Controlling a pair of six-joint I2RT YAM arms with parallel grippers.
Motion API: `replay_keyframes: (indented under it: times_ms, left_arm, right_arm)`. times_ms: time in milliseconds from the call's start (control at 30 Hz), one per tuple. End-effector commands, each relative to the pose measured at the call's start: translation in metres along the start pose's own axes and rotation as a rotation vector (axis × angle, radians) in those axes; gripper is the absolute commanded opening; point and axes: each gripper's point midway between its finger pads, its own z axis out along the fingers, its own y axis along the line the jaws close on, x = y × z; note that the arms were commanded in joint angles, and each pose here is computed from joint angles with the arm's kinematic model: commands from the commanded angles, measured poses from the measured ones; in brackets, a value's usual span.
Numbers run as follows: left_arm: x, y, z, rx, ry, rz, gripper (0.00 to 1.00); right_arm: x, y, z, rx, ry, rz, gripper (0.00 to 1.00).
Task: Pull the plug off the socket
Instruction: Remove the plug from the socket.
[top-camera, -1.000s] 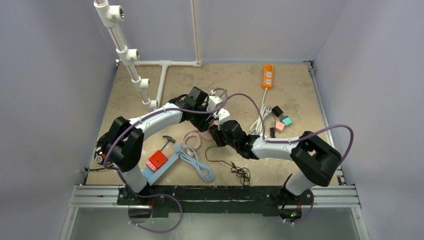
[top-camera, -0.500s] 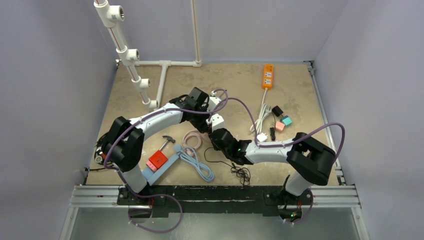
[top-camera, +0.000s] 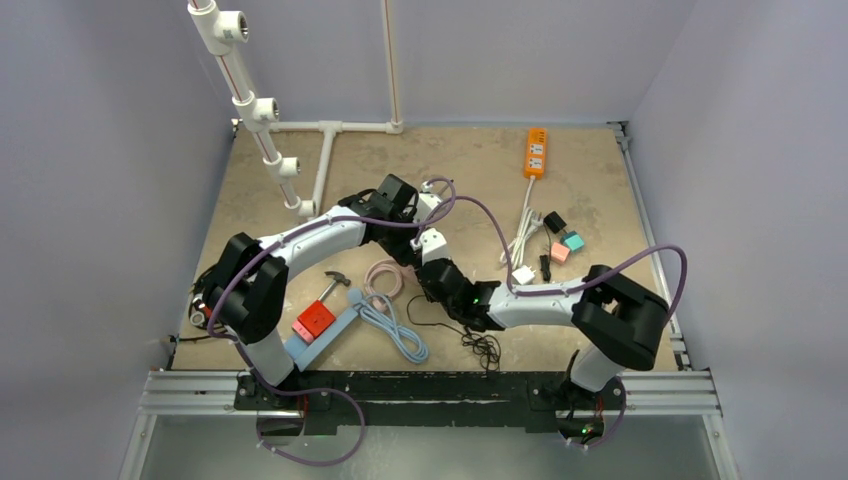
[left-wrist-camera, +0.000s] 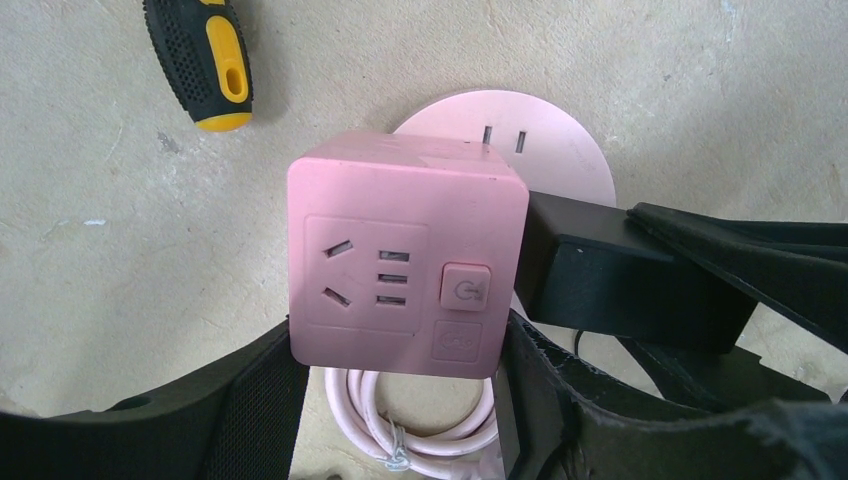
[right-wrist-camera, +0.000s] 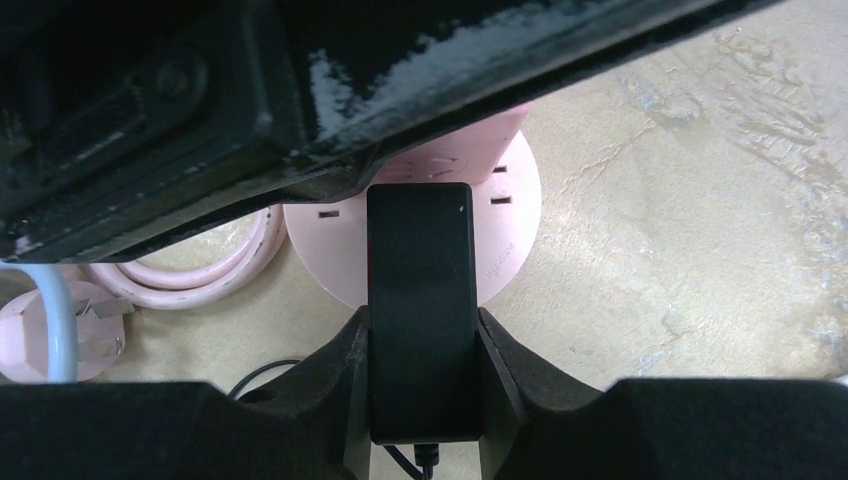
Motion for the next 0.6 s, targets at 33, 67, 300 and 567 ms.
replay_keyframes:
  times_ms: [33,67,300,567]
  left_arm:
    - [0.030,0.027,0.012,-0.123,0.113,-0.043,0.00]
    - [0.030,0.027,0.012,-0.123,0.114,-0.042,0.00]
    - [0.030,0.027,0.013,-0.124,0.114,-0.045,0.00]
    - [0.031,0.029,0.013,-0.137,0.118,-0.048,0.00]
  right_arm:
    - [-0.044,0.008,-0.010,-0.143,-0.114,0.157,0.00]
    - [-0.045,0.004,-0.010,-0.168,-0.116,0.176,0.00]
    - [-0.053,-0.013,-0.009,-0.240,-0.130,0.245,0.00]
    - [-0.055,-0.013,-0.008,-0.227,-0.140,0.226,0.00]
